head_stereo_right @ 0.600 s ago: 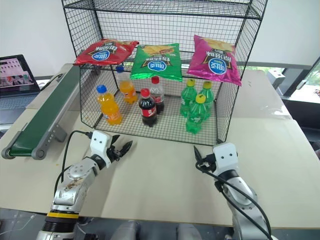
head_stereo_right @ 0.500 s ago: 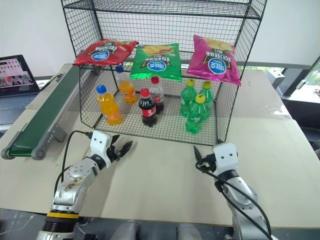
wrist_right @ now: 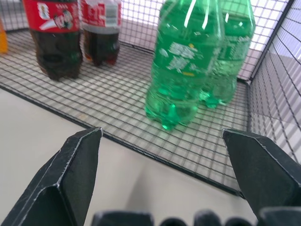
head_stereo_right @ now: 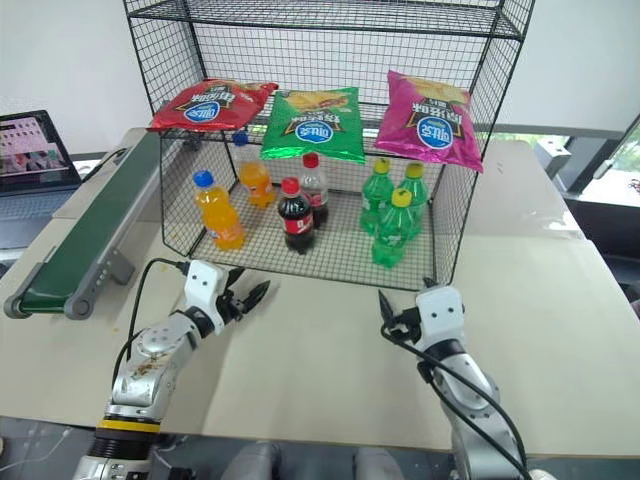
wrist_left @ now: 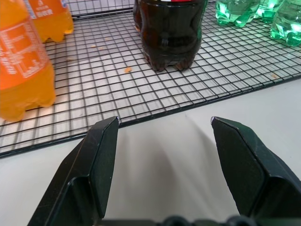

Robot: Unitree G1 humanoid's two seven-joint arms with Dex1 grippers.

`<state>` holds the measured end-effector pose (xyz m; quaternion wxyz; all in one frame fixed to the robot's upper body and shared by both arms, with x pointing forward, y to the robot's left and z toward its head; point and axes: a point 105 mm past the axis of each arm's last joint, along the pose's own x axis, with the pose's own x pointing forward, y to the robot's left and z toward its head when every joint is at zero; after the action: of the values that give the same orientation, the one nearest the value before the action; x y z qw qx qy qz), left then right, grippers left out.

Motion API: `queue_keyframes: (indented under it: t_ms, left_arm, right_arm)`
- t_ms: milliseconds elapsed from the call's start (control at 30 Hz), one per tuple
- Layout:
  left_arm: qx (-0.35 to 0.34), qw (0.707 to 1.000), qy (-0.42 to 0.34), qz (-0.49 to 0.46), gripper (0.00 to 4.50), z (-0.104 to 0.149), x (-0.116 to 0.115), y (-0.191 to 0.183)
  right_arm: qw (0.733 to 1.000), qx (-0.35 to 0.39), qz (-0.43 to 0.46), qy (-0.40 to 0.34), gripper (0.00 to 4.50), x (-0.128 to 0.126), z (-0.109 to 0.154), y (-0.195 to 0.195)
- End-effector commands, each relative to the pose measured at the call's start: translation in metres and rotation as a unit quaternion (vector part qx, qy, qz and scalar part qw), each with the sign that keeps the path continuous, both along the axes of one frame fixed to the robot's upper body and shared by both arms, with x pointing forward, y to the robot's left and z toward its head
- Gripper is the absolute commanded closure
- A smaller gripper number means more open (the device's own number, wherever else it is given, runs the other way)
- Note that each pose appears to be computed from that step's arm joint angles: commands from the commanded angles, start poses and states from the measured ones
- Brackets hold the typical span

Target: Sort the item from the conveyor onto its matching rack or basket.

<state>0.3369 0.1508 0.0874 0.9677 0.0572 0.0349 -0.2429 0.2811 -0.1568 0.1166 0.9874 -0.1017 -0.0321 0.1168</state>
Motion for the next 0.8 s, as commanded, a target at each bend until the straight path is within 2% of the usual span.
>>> queue_keyframes:
  t_ms: [33,800]
  left_arm:
    - [-0.004,0.999,-0.038,-0.007,1.17,0.0216,0.0024,-0.0035]
    - [-0.011,0.999,-0.039,-0.002,1.17,0.0241,-0.0007,0.001]
  right_arm:
    - [1.0,-0.002,-0.001,-0.031,0.0,0.0017,0.0133,-0.0016]
    - [1.0,0.0,0.001,-0.029,0.0,0.0039,0.0125,0.0]
